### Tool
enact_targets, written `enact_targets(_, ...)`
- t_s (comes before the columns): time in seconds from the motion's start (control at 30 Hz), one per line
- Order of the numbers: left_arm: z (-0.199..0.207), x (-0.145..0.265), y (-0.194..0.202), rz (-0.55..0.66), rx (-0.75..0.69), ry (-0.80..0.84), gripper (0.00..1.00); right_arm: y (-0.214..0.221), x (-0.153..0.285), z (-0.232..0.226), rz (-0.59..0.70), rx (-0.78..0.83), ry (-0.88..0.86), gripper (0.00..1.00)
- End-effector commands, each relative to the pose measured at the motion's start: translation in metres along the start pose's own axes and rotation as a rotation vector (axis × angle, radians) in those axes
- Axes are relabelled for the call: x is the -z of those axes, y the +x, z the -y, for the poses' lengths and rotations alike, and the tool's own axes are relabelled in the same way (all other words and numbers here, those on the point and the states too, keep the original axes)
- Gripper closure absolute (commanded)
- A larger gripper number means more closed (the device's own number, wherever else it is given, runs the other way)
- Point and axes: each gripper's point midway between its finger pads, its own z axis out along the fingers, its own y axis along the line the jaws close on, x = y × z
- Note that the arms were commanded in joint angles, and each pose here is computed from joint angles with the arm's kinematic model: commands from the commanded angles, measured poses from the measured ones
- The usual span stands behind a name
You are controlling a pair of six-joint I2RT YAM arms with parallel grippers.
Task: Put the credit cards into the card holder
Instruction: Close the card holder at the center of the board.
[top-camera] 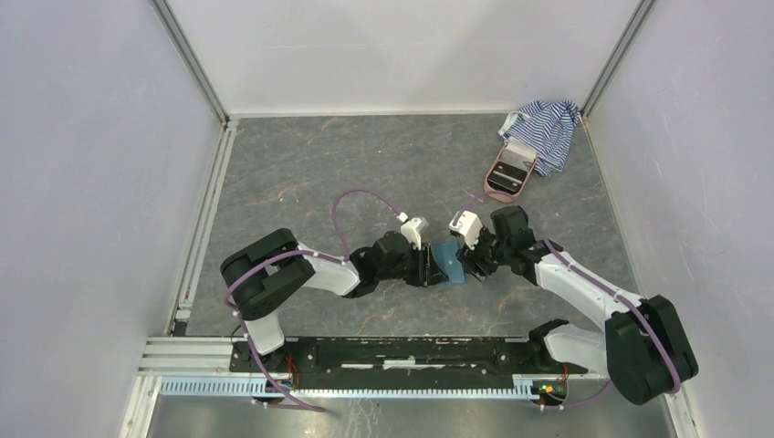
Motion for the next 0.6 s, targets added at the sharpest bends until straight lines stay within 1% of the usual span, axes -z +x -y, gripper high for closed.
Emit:
enact_targets(0.0,-0.001,-0.008,-0.005,0.001,0.005,-0.049,0.57,-0.023,-0.003,0.020,0.029,0.011,0.068,0.38)
enact_targets(0.07,-0.006,-0.008,-0.004,-0.007,0.005,-0.078,0.57,-0.020,-0.005,0.017,0.023,0.004,0.055,0.40)
enact_targets(0.17,-0.007,-0.007,-0.002,-0.008,0.013,-0.078,0.57,-0.027,-0.007,0.012,0.051,0.003,0.028,0.40)
enact_targets(0.27,-0.001,-0.005,-0.001,0.002,0.042,-0.024,0.57,-0.036,-0.003,0.016,0.068,-0.003,0.030,0.39)
enact_targets(0.33,0.006,-0.001,-0.005,0.027,0.071,0.027,0.57,-0.043,0.006,0.026,0.101,-0.022,0.053,0.38)
enact_targets(0.43,0.012,0.005,-0.009,0.047,0.081,0.055,0.57,-0.042,0.013,0.034,0.118,-0.012,0.082,0.37)
enact_targets(0.57,0.025,0.010,-0.021,0.066,0.069,0.087,0.56,-0.040,0.011,0.026,0.135,0.037,0.029,0.38)
